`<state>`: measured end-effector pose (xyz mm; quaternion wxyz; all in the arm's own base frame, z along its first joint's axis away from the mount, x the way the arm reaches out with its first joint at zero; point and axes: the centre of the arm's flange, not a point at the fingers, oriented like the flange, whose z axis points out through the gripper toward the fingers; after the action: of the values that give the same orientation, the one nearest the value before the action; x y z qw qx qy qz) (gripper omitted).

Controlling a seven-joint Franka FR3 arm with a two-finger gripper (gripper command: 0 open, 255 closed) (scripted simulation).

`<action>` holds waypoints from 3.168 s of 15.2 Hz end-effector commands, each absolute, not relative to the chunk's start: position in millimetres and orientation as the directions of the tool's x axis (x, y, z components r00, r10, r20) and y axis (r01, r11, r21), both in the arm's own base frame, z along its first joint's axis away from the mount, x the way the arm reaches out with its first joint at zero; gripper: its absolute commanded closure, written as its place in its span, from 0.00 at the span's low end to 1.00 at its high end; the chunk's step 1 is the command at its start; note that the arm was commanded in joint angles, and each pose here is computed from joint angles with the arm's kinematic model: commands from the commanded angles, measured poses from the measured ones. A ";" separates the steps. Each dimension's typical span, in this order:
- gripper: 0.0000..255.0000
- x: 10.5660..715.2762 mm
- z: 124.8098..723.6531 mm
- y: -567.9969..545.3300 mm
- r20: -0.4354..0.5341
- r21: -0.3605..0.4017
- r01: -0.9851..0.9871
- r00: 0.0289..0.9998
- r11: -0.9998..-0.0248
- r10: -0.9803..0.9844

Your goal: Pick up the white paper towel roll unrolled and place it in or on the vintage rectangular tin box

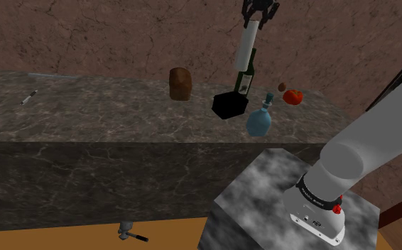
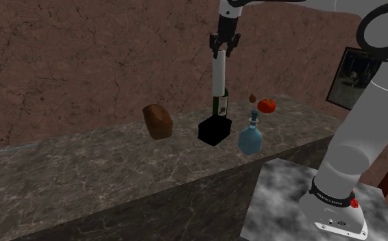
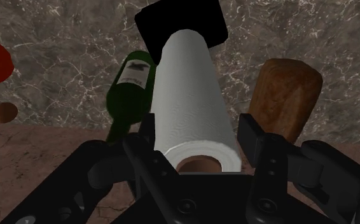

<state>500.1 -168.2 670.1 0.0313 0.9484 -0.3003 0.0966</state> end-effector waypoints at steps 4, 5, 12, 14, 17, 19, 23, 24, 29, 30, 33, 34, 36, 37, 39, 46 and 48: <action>1.00 497.5 648.1 -176.7 0.202 0.002 -0.575 0.802 -0.818 -0.563; 1.00 497.5 642.8 -176.7 0.202 0.002 -0.575 0.802 -0.818 -0.563; 1.00 497.5 605.8 -176.7 0.202 0.002 -0.575 0.802 -0.818 -0.563; 1.00 497.5 595.3 -176.7 0.202 0.002 -0.575 0.802 -0.818 -0.563; 1.00 497.5 579.4 -176.7 0.202 0.002 -0.575 0.802 -0.818 -0.563; 1.00 497.5 568.9 -176.7 0.202 0.002 -0.575 0.802 -0.818 -0.563; 1.00 497.5 547.7 -176.7 0.202 0.002 -0.575 0.802 -0.818 -0.563; 1.00 497.5 542.5 -176.7 0.202 0.002 -0.575 0.802 -0.818 -0.563; 1.00 497.5 513.2 -176.7 0.202 0.002 -0.575 0.802 -0.818 -0.563; 1.00 497.4 513.2 -176.7 0.202 0.001 -0.575 0.802 -0.818 -0.563; 1.00 497.5 513.2 -176.7 0.202 0.002 -0.575 0.802 -0.818 -0.563; 1.00 497.5 513.2 -176.7 0.202 0.002 -0.575 0.802 -0.818 -0.563; 1.00 497.5 513.2 -176.7 0.202 0.002 -0.575 0.802 -0.818 -0.563; 1.00 497.5 513.2 -176.7 0.202 0.002 -0.575 0.802 -0.818 -0.563; 0.00 497.5 513.2 -176.7 0.202 0.002 -0.575 0.802 -0.818 -0.563; 0.00 491.0 552.0 -172.1 0.202 0.002 -0.575 0.802 -0.818 -0.563; 0.00 489.3 562.2 -170.8 0.202 0.002 -0.575 0.802 -0.818 -0.563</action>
<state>490.6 -170.5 554.4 0.0313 0.9486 -0.2997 0.0970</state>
